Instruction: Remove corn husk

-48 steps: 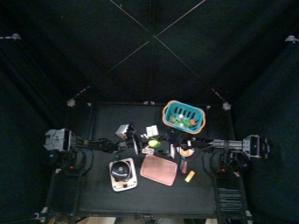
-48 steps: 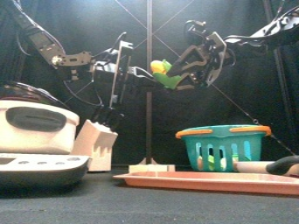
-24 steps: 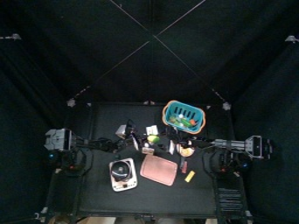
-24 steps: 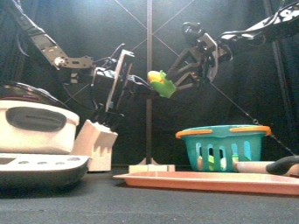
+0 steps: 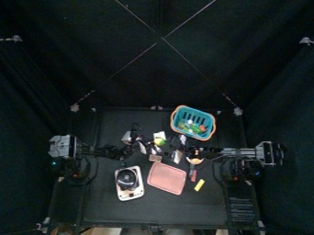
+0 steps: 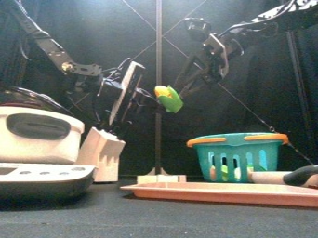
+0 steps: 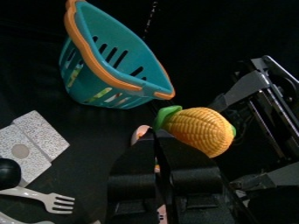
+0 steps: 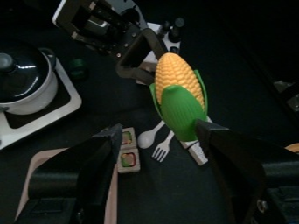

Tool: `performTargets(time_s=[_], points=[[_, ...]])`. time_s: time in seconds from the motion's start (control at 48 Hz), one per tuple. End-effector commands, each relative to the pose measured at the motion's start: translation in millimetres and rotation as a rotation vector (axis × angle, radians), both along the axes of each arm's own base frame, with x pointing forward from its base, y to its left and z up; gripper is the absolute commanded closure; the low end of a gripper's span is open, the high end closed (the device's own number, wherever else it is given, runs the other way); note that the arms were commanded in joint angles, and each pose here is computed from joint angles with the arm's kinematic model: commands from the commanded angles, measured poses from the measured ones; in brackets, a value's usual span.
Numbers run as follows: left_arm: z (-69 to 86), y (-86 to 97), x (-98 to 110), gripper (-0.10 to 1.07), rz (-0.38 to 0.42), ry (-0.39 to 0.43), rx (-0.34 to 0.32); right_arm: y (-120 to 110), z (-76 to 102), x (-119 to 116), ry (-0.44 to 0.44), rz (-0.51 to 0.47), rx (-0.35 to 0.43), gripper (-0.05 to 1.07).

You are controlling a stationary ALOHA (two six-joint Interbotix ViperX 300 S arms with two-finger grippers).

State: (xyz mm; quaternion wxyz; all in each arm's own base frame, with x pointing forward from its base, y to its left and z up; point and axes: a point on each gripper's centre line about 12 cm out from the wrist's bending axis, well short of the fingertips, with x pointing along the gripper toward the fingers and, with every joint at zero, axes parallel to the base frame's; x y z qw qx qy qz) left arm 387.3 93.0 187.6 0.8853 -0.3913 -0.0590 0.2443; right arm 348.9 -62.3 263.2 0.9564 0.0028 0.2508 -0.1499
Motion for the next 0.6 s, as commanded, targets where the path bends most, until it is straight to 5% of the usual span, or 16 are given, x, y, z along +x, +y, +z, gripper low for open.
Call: performTargets(time_s=[0.0, 0.583], points=[[10.7, -1.2, 9.0, 0.69, -0.005, -0.035, 0.007, -2.0, 11.7, 4.5, -0.025, -0.003, -0.017, 0.05], [11.2, -9.5, 18.9, 0.69, -0.027, -0.044, 0.005, -16.5, 4.7, 11.1, 0.045, -0.067, -0.086, 0.05]])
